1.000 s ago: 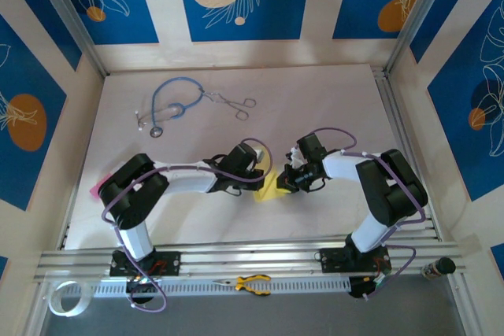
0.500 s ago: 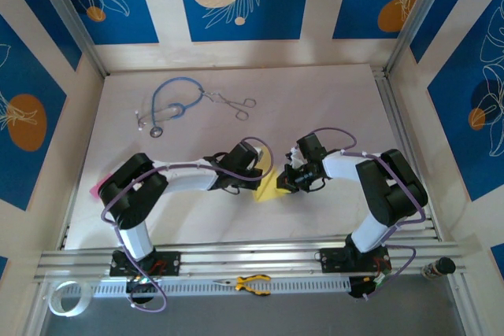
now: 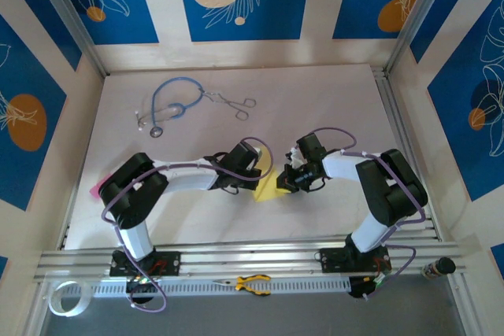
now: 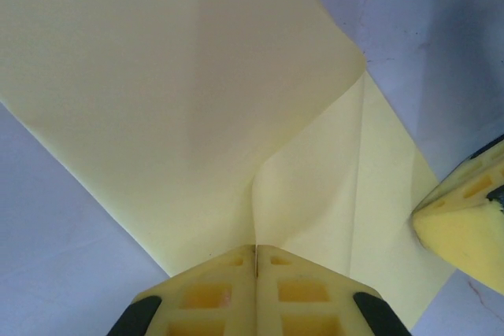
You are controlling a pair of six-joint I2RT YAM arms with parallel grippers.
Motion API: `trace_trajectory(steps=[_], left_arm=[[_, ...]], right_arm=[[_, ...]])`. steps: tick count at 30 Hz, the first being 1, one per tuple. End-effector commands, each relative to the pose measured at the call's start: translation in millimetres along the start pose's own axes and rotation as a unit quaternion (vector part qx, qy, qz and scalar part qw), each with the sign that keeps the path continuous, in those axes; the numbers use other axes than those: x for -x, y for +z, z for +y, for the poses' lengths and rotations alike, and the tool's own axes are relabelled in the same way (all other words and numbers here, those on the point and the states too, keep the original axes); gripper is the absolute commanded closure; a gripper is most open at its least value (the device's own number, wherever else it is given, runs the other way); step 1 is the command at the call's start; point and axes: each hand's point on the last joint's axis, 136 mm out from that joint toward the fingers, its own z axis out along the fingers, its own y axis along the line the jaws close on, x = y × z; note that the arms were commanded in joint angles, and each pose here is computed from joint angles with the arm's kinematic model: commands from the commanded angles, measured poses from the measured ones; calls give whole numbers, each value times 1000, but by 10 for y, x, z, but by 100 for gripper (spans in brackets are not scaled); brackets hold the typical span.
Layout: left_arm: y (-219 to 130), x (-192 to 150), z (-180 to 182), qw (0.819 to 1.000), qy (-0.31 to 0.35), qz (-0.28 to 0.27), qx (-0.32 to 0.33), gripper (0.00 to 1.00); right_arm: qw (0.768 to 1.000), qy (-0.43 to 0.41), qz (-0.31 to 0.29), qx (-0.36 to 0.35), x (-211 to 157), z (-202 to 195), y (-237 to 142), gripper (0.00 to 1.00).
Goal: Fold a paper plane with a square sheet of paper (pick it up from the middle)
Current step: Fold the triangle a second time at the center of the table.
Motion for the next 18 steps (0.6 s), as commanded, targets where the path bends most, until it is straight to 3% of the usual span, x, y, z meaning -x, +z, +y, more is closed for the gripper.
trace_trajectory(steps=[1,18], left_arm=[[3,62,52,1000,5,-4,11,95],[38,69,94,1000,5,0,23,95]], right_arm=[[999,20,18,-28,-79,-141,60,100],[999,19,21,-28,-87,-148,67,100]])
